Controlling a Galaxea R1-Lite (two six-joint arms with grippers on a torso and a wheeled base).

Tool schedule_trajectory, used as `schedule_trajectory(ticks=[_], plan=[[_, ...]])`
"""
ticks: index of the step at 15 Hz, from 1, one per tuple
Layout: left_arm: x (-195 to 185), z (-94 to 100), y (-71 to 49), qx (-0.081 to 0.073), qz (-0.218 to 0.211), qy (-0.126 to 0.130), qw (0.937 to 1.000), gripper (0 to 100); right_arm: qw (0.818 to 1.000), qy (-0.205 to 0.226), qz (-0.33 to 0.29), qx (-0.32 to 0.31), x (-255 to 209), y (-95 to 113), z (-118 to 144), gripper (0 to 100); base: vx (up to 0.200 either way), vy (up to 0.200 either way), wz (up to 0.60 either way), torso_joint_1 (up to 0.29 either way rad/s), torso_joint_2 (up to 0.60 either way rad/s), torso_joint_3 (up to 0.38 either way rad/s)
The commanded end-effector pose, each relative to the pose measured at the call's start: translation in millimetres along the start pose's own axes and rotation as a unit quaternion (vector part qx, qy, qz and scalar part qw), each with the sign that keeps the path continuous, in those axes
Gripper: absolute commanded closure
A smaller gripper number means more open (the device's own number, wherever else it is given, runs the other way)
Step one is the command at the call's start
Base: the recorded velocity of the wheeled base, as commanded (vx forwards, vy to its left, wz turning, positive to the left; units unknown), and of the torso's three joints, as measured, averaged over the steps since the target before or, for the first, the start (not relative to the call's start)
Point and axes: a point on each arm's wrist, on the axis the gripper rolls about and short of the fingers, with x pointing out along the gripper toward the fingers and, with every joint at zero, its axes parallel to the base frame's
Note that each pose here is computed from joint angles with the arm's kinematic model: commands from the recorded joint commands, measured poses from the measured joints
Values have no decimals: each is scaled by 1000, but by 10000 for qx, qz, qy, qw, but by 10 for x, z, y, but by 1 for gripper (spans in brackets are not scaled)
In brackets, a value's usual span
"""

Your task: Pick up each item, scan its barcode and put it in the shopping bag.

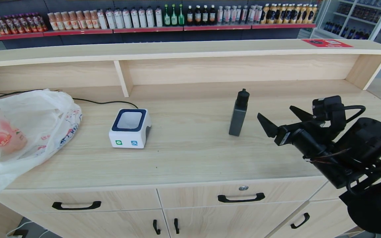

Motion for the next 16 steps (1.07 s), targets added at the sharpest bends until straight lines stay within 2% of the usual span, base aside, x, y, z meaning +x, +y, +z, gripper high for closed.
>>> schedule_trajectory(ticks=[1, 2, 5, 7, 16], plan=[[0, 0, 0, -2, 3, -2, 10000, 0, 9998, -179, -26, 59, -82, 79, 150, 0, 0, 0, 0, 0, 0, 0], [0, 0, 0, -2, 3, -2, 10000, 0, 9996, -211, -120, 121, -97, 161, 186, 0, 0, 0, 0, 0, 0, 0], [0, 0, 0, -2, 3, -2, 10000, 0, 9935, -202, -551, 977, -67, 799, 226, 0, 0, 0, 0, 0, 0, 0], [0, 0, 0, -2, -4, -1, 10000, 0, 9924, -42, -610, 1071, 3, 1024, 89, 0, 0, 0, 0, 0, 0, 0], [0, 0, 0, 14, -4, -2, 10000, 0, 9927, 197, -779, 903, 287, 1092, -303, 0, 0, 0, 0, 0, 0, 0]])
